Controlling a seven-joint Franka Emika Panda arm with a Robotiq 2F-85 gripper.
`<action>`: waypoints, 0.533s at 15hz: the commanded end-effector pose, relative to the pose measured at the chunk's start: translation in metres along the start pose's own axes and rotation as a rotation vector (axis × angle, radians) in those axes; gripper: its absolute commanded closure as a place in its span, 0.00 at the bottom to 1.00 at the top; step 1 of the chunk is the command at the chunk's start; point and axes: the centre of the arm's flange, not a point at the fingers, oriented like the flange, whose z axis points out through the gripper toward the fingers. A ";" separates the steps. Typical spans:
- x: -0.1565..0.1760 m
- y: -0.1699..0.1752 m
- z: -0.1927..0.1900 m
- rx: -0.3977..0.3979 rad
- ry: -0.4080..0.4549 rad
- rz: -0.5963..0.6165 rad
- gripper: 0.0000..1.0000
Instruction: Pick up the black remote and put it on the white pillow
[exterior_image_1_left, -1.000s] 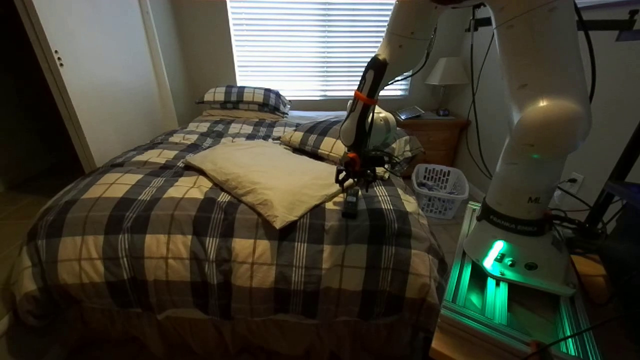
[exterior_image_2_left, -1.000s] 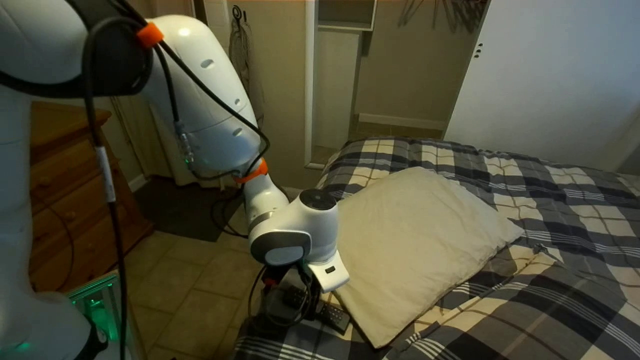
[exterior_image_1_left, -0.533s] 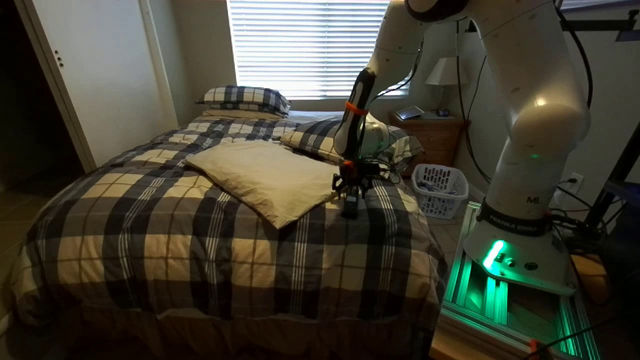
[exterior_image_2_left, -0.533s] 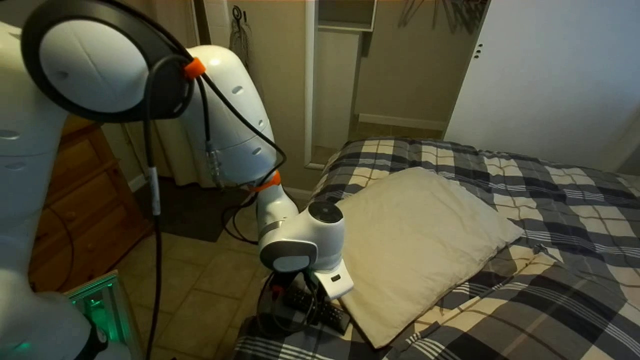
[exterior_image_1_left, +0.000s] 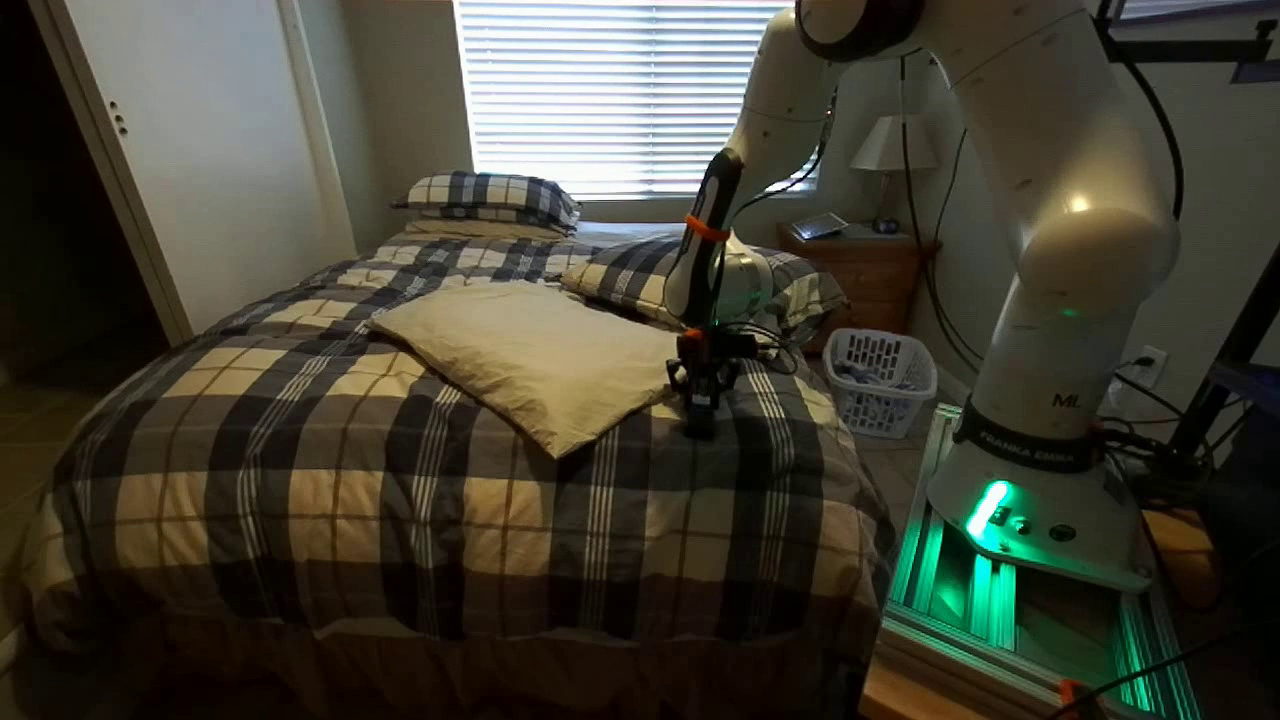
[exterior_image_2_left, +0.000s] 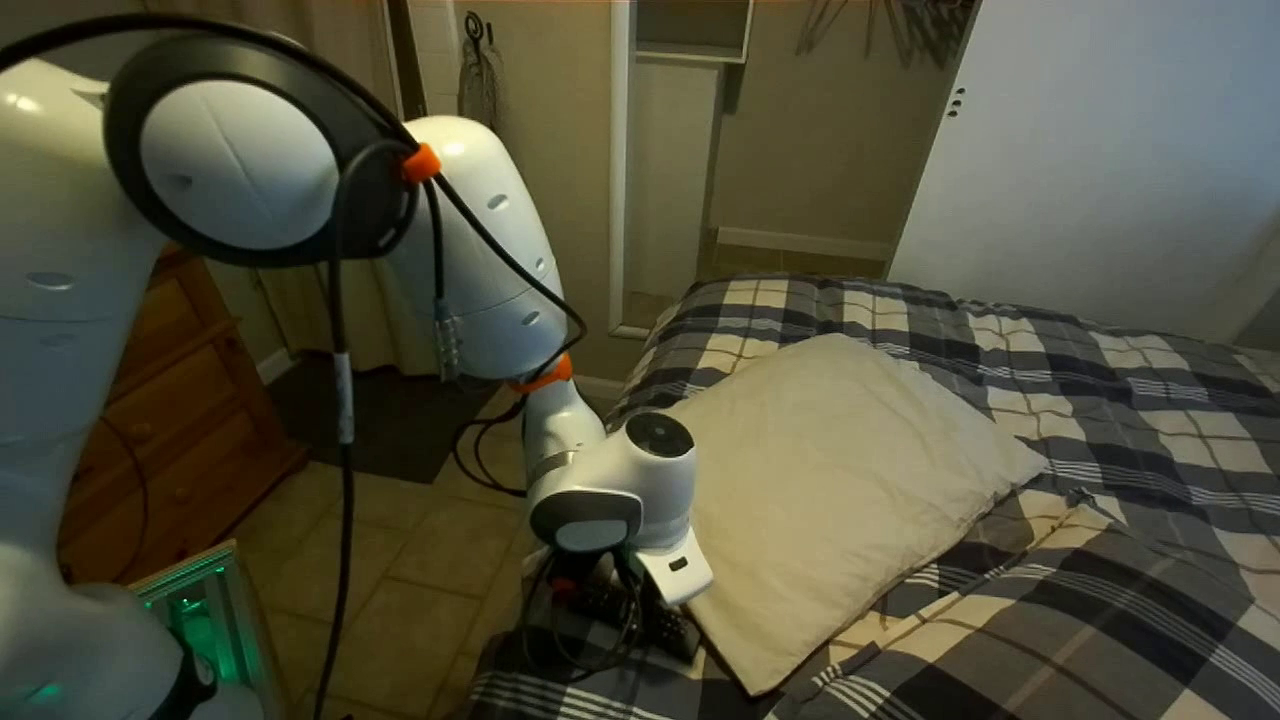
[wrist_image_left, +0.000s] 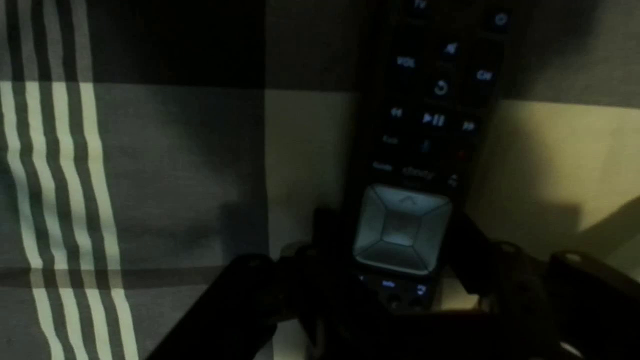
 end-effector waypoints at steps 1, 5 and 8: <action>-0.003 -0.002 -0.010 0.010 0.013 -0.009 0.68; -0.019 -0.004 -0.025 0.010 -0.019 -0.011 0.68; -0.036 -0.005 -0.037 -0.024 -0.065 0.006 0.68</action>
